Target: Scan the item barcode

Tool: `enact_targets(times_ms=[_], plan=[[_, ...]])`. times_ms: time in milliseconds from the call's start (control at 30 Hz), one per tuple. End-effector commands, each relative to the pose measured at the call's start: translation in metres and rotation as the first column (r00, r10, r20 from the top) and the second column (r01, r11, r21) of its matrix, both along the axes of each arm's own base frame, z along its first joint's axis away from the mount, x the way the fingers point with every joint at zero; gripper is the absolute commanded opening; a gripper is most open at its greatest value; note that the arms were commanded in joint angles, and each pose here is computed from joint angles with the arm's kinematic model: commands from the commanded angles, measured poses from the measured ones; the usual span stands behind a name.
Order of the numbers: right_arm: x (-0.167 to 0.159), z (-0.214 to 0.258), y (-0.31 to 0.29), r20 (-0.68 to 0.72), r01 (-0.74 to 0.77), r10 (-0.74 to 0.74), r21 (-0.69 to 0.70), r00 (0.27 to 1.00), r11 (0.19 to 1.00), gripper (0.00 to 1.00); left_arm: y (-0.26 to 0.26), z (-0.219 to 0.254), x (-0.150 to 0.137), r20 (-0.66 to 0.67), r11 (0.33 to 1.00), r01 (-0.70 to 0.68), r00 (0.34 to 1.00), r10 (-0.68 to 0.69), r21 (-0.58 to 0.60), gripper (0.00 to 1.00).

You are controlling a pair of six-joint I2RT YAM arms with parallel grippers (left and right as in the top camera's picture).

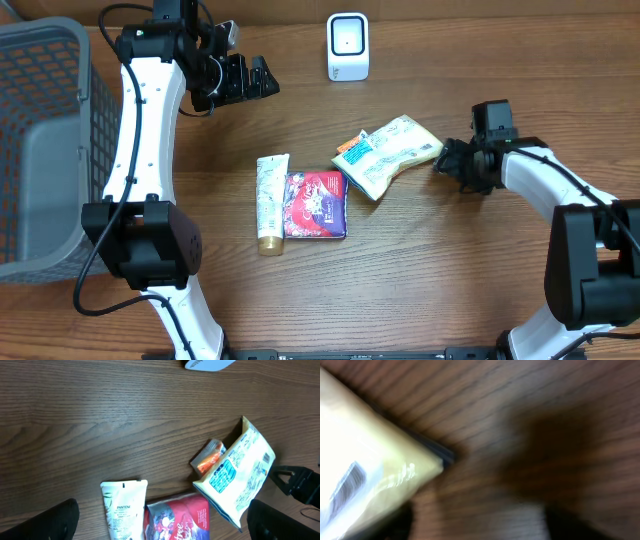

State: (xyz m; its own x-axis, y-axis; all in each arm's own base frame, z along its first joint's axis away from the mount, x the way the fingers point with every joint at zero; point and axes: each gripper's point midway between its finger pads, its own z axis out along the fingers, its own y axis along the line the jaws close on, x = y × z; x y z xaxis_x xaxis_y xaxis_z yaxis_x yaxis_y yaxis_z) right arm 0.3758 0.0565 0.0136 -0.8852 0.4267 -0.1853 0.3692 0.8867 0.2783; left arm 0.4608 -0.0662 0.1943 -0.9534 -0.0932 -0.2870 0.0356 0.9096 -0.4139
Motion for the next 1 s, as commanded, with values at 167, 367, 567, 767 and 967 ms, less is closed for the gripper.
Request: enact_targets(times_ms=[167,367,567,767,967], plan=[[-0.041,0.038,0.063,-0.300,0.175,-0.040,0.440,0.953,0.881,1.00,-0.003,0.013,0.000,0.040,1.000,0.030,0.999,-0.030,-0.005,1.00],[-0.039,0.060,0.079,-0.366,0.294,-0.101,0.525,0.925,0.799,1.00,-0.003,0.012,-0.004,0.025,1.000,0.030,0.999,-0.030,-0.005,1.00],[-0.013,0.050,0.079,-0.318,0.379,-0.243,0.495,0.916,0.782,1.00,-0.003,0.012,-0.005,0.020,1.000,0.031,0.999,-0.031,-0.005,1.00],[0.002,0.045,0.118,-0.211,0.319,-0.241,0.556,0.947,0.768,1.00,-0.002,0.011,-0.005,0.024,0.999,0.037,0.999,-0.037,0.006,1.00],[-0.020,0.024,0.141,-0.258,0.388,-0.297,0.474,0.919,0.790,1.00,0.002,0.008,-0.007,0.009,0.999,0.033,0.999,-0.033,0.028,1.00]])
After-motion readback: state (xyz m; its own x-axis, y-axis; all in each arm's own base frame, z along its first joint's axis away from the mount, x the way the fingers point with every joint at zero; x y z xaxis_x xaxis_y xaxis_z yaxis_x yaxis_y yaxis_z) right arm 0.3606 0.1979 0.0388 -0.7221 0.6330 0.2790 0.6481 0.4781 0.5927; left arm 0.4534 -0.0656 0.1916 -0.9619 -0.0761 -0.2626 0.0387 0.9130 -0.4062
